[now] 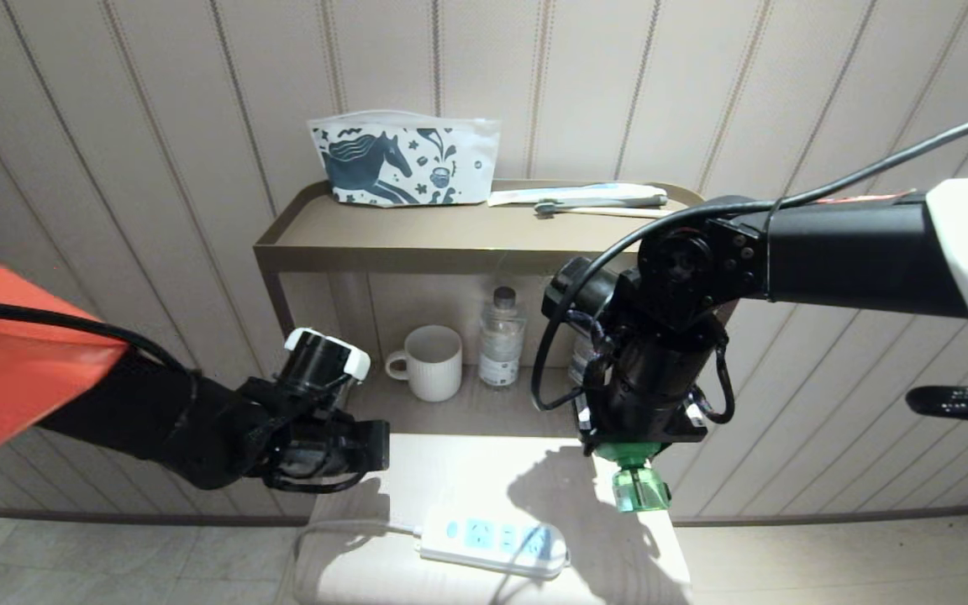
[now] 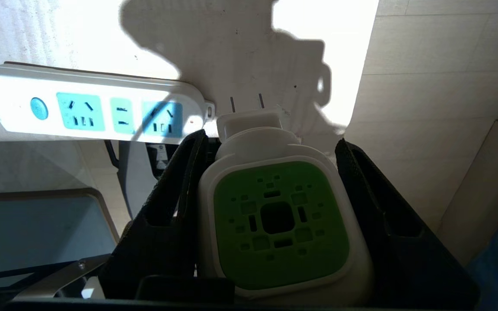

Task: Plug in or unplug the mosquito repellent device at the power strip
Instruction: Insert the plug into the socket

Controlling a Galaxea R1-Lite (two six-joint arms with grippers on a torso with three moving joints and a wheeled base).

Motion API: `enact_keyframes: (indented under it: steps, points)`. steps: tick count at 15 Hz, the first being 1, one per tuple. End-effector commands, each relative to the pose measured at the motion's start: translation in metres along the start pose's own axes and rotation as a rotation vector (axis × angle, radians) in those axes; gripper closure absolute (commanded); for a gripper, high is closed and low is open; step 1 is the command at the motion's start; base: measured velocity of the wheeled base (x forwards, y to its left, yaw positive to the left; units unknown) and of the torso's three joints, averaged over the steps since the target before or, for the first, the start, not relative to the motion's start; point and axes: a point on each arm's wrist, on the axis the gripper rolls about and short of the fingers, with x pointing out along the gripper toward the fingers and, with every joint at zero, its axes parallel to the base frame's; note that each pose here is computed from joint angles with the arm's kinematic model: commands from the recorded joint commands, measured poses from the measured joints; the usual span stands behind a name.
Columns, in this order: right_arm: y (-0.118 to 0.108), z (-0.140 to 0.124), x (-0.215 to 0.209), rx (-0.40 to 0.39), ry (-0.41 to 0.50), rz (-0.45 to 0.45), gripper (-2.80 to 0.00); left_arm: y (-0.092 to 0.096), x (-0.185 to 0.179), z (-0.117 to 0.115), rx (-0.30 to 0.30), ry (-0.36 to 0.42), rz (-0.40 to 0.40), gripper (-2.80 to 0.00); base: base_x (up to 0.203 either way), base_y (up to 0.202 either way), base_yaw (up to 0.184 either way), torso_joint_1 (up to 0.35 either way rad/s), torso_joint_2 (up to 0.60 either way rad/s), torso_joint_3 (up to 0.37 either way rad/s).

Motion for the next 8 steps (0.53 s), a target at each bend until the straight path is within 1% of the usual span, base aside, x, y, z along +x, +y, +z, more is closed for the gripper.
enact_keyframes:
  steps: [1,3,4,5,7,8]
  points:
    - [-0.002,-0.003,-0.002,0.0,0.009,-0.006,0.0,0.002,-0.063,0.006,-0.013,-0.109,-0.04,0.0,0.0,0.0,0.0,0.0,0.0,0.0]
    - [-0.002,-0.005,-0.004,-0.001,0.005,-0.004,0.0,0.013,-0.117,-0.005,-0.031,-0.163,-0.026,0.0,0.0,0.0,0.0,0.0,0.0,0.0]
    - [-0.002,-0.007,-0.008,0.0,0.001,0.001,0.0,0.021,-0.144,-0.014,-0.047,-0.188,-0.004,0.0,0.0,0.0,0.0,0.0,0.0,0.0]
    - [-0.002,-0.009,-0.009,-0.003,0.003,0.001,0.0,0.032,-0.166,-0.025,-0.078,-0.203,0.036,0.0,0.0,0.0,0.0,0.0,0.0,0.0]
    - [-0.002,-0.012,-0.01,-0.004,0.008,0.005,0.0,0.055,-0.197,-0.048,-0.147,-0.223,0.123,0.0,0.0,0.0,0.0,0.0,0.0,0.0]
    - [-0.002,-0.013,-0.009,-0.002,0.019,0.005,0.0,0.063,-0.209,-0.062,-0.164,-0.24,0.144,0.0,0.0,0.0,0.0,0.0,0.0,0.0]
